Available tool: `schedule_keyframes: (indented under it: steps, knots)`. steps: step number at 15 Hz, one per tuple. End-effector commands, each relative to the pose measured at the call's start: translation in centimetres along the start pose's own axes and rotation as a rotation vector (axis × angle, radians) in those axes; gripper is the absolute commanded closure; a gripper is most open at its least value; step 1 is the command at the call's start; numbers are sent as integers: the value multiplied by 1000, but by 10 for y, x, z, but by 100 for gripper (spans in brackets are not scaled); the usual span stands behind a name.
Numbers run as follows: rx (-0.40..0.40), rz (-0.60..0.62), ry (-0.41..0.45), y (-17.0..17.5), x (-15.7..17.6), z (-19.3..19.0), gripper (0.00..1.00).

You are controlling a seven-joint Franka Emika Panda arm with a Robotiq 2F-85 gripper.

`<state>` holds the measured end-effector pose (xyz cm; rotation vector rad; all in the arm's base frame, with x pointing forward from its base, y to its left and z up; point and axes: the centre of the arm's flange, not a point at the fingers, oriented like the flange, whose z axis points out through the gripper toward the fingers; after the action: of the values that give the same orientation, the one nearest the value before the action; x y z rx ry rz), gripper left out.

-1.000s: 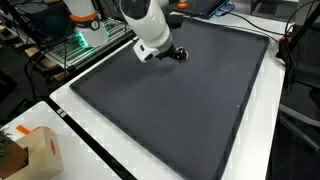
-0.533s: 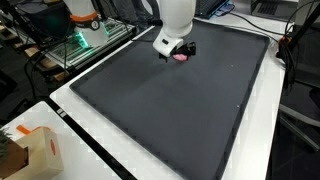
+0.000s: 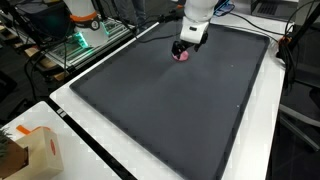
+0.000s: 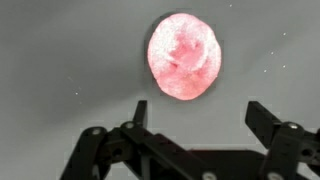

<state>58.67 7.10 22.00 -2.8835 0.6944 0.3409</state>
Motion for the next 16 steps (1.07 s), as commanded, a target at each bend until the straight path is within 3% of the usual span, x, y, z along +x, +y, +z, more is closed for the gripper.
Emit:
schedule_keyframes:
  steps: [1, 10, 16]
  knots:
    - [-63, -189, -23, -25, 1, 9, 0]
    - [-241, -625, -27, -86, -29, 28, 0]
    - [-387, -902, -52, -111, -66, 41, 0]
